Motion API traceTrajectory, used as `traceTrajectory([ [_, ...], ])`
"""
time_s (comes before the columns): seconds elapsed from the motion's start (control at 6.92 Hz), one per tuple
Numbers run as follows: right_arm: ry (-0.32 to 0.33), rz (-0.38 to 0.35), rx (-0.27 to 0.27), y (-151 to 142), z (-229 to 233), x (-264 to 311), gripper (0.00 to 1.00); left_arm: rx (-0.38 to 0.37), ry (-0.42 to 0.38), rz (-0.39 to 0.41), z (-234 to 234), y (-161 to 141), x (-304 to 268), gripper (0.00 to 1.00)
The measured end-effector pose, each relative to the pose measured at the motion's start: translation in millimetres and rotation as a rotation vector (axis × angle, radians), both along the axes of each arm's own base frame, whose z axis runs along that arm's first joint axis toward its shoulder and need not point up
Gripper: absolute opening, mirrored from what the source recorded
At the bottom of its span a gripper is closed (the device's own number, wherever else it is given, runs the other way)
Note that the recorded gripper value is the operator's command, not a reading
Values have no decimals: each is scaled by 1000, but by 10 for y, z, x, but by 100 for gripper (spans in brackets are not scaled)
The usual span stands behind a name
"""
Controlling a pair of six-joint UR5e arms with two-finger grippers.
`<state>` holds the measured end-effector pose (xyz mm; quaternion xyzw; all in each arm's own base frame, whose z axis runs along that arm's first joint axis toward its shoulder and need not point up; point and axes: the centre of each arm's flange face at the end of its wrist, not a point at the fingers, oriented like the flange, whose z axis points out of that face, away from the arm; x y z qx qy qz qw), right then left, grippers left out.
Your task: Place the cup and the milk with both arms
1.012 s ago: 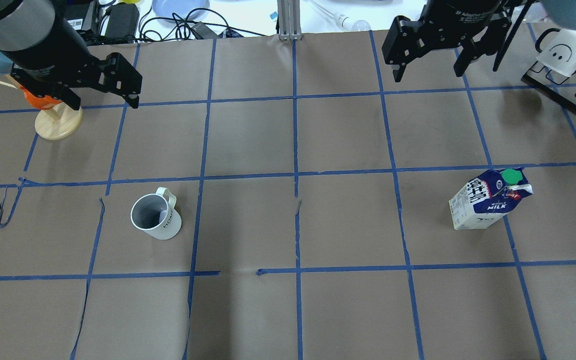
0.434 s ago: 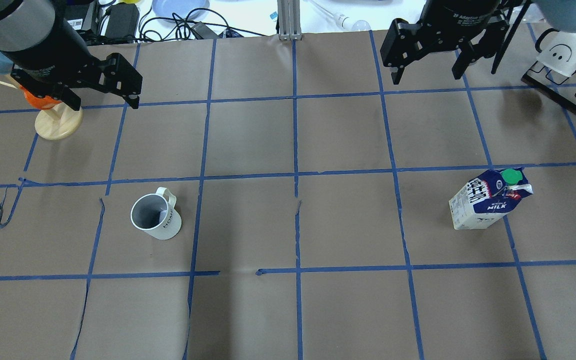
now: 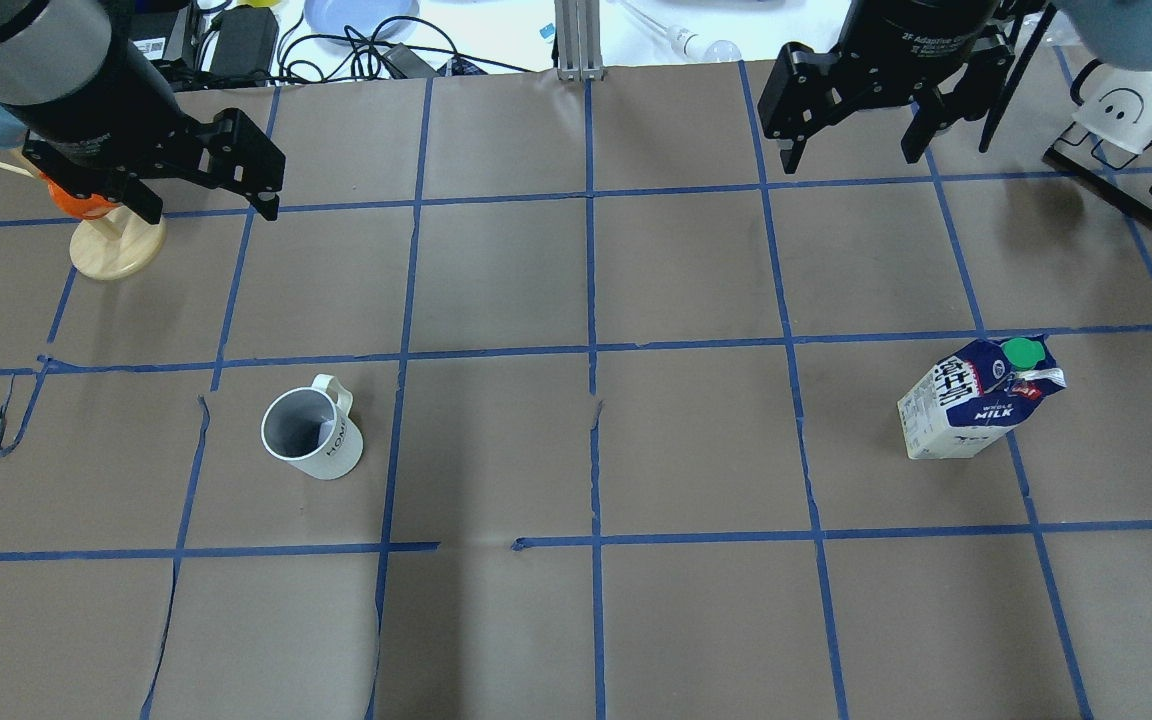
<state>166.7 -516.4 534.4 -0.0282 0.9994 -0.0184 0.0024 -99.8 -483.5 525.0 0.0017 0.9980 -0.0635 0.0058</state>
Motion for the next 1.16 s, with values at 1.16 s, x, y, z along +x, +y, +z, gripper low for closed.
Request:
traceTrajectory([
  [1.16, 4, 4, 4, -6, -16, -3, 100, 65, 11, 16, -93, 51, 39, 100],
])
